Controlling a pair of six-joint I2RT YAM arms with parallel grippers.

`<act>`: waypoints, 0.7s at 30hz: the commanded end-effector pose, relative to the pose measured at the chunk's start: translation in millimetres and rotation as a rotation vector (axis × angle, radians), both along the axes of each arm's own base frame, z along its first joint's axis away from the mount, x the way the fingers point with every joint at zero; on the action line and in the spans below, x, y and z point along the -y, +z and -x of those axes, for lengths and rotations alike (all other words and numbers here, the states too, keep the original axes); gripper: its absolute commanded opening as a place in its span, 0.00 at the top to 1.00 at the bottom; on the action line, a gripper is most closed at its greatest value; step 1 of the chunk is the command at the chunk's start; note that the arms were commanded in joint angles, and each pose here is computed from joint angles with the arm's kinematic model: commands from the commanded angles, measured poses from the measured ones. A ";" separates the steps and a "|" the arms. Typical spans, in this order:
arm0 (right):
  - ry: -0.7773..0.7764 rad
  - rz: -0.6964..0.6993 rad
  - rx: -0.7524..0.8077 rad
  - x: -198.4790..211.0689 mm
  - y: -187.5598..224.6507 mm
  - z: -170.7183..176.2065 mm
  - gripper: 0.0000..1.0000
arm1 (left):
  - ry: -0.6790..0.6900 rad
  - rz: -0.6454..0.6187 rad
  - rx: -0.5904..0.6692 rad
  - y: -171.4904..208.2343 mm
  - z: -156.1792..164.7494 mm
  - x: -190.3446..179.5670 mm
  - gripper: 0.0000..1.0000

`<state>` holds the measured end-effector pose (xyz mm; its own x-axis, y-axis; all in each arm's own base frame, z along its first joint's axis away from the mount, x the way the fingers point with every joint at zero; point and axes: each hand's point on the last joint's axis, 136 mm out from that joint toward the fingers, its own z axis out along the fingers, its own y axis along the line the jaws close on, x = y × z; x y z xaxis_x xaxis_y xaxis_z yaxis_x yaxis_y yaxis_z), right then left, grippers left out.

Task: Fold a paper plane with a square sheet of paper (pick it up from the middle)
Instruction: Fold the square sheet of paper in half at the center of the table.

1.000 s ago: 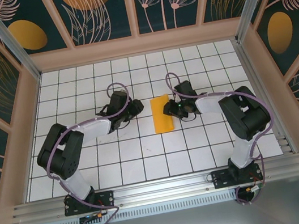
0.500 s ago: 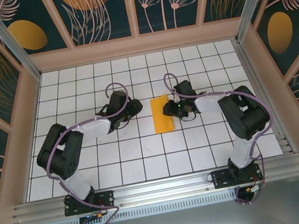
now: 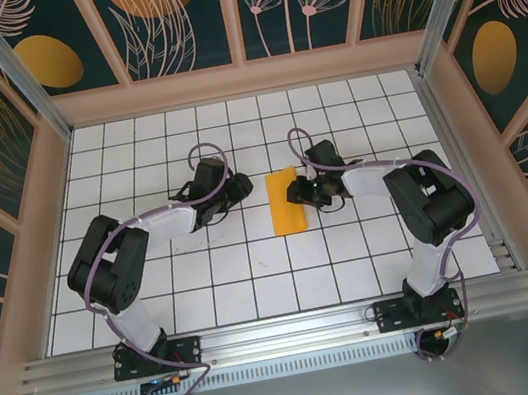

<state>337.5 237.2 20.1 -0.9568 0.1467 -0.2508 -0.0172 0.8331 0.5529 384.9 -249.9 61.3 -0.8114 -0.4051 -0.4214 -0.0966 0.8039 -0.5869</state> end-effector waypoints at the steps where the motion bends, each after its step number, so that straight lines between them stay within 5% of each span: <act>1: -0.010 0.156 -0.084 18.8 -50.1 16.1 0.62 | -0.026 -0.009 -0.005 -0.8 -3.2 2.9 0.46; 21: 0.079 0.219 -0.084 16.2 -61.4 24.6 0.62 | -0.069 -0.002 -0.036 -11.9 2.3 8.6 0.46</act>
